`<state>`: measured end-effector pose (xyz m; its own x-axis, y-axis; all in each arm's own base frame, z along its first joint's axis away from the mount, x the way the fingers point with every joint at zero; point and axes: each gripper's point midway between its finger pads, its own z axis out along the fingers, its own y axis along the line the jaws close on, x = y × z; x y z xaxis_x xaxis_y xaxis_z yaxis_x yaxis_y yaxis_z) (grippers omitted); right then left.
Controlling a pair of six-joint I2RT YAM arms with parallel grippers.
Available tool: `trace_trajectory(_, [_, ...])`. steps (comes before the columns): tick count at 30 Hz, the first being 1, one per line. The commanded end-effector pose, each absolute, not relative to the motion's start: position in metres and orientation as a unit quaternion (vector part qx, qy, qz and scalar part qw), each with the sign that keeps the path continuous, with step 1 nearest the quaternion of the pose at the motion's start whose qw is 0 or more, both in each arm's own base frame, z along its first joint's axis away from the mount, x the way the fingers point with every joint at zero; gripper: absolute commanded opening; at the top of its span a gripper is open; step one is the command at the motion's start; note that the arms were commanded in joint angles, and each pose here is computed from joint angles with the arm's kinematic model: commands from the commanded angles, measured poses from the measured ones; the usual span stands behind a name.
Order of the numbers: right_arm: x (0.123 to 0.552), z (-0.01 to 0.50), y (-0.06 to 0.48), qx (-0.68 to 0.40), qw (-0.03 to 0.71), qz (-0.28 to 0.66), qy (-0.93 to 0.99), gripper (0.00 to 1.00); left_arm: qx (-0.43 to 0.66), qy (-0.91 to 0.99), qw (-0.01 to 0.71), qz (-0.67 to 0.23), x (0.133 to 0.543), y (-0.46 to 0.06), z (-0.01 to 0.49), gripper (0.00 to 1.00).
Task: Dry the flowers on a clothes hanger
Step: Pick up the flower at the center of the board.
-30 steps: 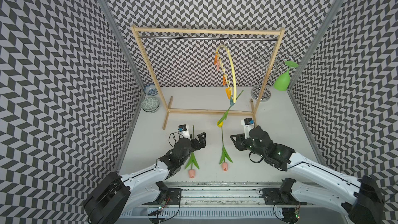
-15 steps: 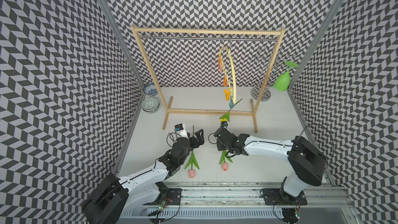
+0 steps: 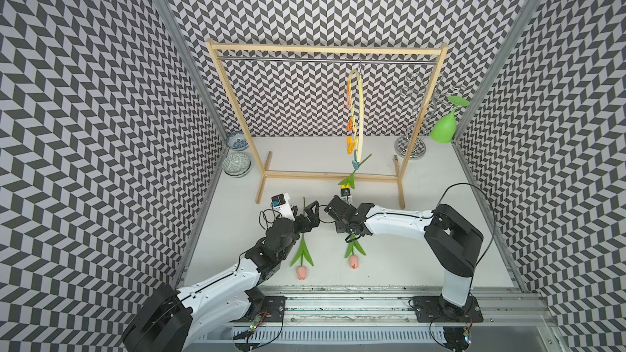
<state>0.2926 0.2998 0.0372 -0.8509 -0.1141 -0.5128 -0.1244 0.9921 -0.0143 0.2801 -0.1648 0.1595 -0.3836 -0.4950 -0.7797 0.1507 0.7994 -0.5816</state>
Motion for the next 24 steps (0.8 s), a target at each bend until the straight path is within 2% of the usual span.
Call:
trace_trajectory(1, [0.299, 0.03, 0.291, -0.046, 0.27, -0.012, 0.962, 0.19, -0.106, 0.767, 0.555, -0.303, 0.279, -0.163, 0.164, 1.0])
trace_trajectory(14, [0.298, 0.01, 0.274, -0.032, 0.262, -0.015, 0.964, 0.22, -0.101, 0.766, 0.555, -0.308, 0.278, -0.165, 0.162, 0.99])
trace_trajectory(24, [0.28, 0.0, 0.28, -0.037, 0.232, 0.018, 0.972, 0.2, -0.103, 0.766, 0.556, -0.305, 0.278, -0.163, 0.162, 0.99])
